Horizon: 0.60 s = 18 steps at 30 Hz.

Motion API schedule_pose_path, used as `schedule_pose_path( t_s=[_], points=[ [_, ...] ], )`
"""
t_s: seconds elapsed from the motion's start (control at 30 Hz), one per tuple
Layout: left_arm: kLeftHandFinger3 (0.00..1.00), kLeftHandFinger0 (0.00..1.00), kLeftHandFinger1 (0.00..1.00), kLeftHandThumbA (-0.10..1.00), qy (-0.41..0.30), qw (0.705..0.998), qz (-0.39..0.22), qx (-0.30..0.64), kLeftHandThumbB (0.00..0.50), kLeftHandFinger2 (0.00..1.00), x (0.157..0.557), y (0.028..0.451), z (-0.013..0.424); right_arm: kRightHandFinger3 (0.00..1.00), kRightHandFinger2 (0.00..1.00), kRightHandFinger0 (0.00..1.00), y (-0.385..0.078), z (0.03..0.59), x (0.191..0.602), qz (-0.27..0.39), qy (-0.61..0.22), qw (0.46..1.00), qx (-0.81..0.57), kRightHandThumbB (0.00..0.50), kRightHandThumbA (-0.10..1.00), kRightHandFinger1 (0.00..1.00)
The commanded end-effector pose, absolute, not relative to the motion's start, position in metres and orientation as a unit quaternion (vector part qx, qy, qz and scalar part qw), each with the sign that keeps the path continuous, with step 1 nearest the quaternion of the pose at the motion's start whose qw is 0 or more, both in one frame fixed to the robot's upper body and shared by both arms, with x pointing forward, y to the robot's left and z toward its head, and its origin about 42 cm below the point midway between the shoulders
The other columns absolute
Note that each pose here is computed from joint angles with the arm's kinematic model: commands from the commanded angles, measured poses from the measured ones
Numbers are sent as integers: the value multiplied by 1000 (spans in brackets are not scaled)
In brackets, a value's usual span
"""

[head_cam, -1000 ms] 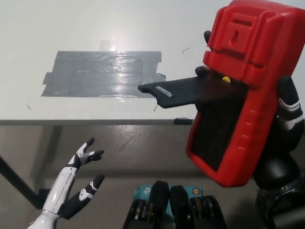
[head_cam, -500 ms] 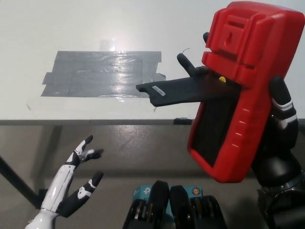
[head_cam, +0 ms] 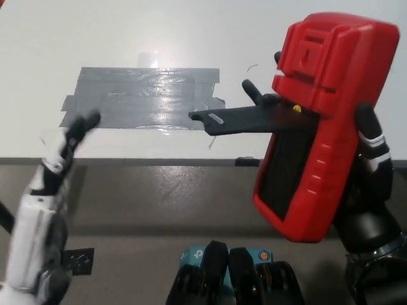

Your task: The robot first picks the multimeter with right hand and then unfolds the black stand on the back of it using left hand

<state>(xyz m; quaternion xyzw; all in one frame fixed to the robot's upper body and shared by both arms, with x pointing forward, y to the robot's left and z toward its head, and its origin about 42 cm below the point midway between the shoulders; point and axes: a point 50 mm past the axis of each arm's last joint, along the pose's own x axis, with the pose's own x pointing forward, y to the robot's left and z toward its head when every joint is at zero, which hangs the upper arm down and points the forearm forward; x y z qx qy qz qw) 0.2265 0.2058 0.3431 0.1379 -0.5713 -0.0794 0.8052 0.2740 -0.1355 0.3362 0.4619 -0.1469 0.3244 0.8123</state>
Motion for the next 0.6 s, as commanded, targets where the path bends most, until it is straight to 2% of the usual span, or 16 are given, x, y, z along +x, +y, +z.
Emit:
schedule_pose_path(
  t_s=[0.0,0.03,0.07,0.1,0.13,0.2,0.23,0.27,0.3,0.4,0.47,0.57],
  points=[
    [1000,1000,1000,946,-672,719,-133,120,334,1000,223,188,401,237,106,1000,-133,351,260,327,-184,801,466,131,-100,0],
    [1000,1000,1000,921,-688,700,-129,139,358,1000,224,182,411,222,110,1000,-132,350,260,326,-181,803,465,137,-100,0],
    [1000,1000,1000,895,-698,689,-134,139,336,1000,225,179,416,191,105,1000,-131,351,261,327,-181,804,463,142,-100,0],
    [1000,1000,1000,878,-702,685,-139,135,336,1000,226,177,418,173,111,1000,-131,351,261,327,-181,804,462,143,-100,0],
    [1000,1000,1000,881,-694,689,-167,125,364,1000,225,170,419,138,107,1000,-130,350,261,324,-177,807,461,149,-100,0],
    [1000,1000,1000,897,-690,689,-195,110,385,1000,221,157,423,126,96,1000,-130,349,262,321,-173,811,457,142,-100,0],
    [1000,1000,1000,960,-689,690,-192,110,382,1000,218,152,424,121,92,1000,-129,348,262,322,-167,809,462,139,-100,0],
    [1000,1000,1000,1000,-694,687,-184,108,356,1000,219,145,425,123,101,1000,-128,347,262,321,-161,808,466,142,-100,0],
    [1000,1000,1000,1000,-697,684,-183,108,338,1000,220,143,425,120,103,1000,-128,347,262,321,-161,809,466,141,-100,0],
    [1000,1000,1000,1000,-695,680,-181,148,352,1000,230,140,428,119,137,1000,-127,348,261,321,-159,810,465,139,-100,0],
    [1000,1000,1000,1000,-699,670,-185,168,296,1000,235,137,432,129,169,1000,-126,348,262,323,-158,809,465,141,-100,0],
    [1000,1000,1000,1000,-677,684,-209,175,295,1000,239,135,436,128,195,1000,-125,348,262,325,-159,807,467,143,-100,0]
  ],
)
